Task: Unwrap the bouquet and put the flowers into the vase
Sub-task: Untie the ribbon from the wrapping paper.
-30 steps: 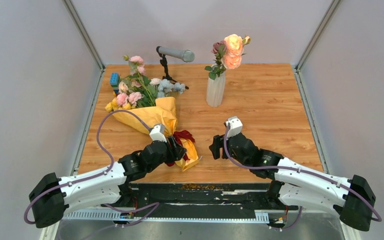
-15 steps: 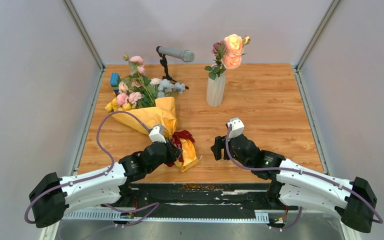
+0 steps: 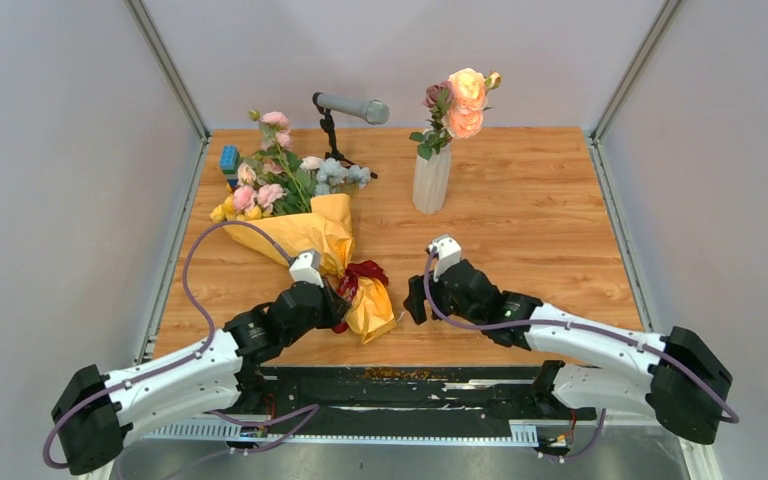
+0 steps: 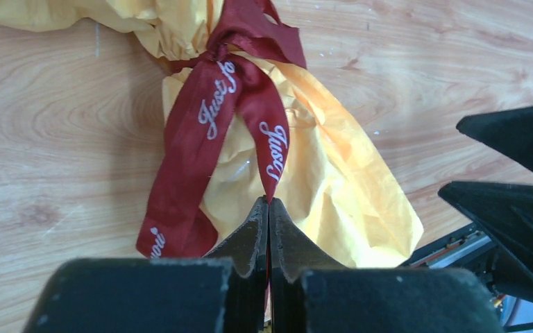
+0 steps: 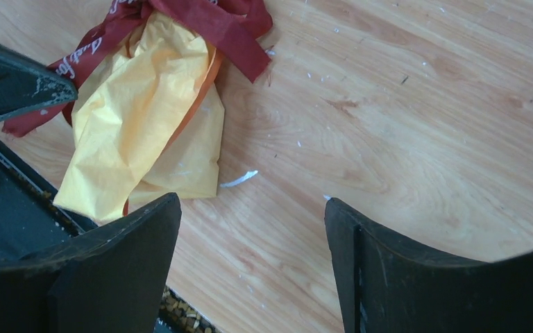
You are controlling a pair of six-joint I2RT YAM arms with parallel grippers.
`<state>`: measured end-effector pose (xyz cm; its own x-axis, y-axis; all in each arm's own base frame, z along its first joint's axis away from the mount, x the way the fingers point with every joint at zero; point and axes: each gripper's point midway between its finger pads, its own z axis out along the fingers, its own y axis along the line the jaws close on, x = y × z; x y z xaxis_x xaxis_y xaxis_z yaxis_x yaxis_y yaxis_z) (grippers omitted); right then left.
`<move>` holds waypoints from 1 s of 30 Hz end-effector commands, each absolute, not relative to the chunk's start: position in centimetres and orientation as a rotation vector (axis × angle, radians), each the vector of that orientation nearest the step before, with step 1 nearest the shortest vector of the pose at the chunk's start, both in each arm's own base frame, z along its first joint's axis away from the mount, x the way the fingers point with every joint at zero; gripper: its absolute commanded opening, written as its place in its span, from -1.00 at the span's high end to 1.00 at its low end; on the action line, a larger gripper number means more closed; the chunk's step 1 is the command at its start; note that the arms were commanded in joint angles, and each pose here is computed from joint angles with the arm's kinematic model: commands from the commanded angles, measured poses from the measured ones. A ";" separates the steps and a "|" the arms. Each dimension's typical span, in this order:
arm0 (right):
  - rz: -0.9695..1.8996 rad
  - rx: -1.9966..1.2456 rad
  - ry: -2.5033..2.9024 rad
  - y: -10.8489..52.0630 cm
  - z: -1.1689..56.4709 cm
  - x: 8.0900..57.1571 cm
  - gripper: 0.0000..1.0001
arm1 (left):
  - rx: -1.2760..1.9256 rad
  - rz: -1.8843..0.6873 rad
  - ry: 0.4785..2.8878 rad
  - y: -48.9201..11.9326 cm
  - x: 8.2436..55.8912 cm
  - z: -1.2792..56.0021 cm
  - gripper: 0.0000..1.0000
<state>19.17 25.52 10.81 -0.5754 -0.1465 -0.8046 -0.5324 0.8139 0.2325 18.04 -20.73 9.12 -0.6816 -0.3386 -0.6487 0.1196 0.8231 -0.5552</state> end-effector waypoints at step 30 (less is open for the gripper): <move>0.969 -0.864 2.060 38.9 8.7 27.6 -0.09 | -0.029 -0.729 2.306 -18.6 19.1 7.9 1.00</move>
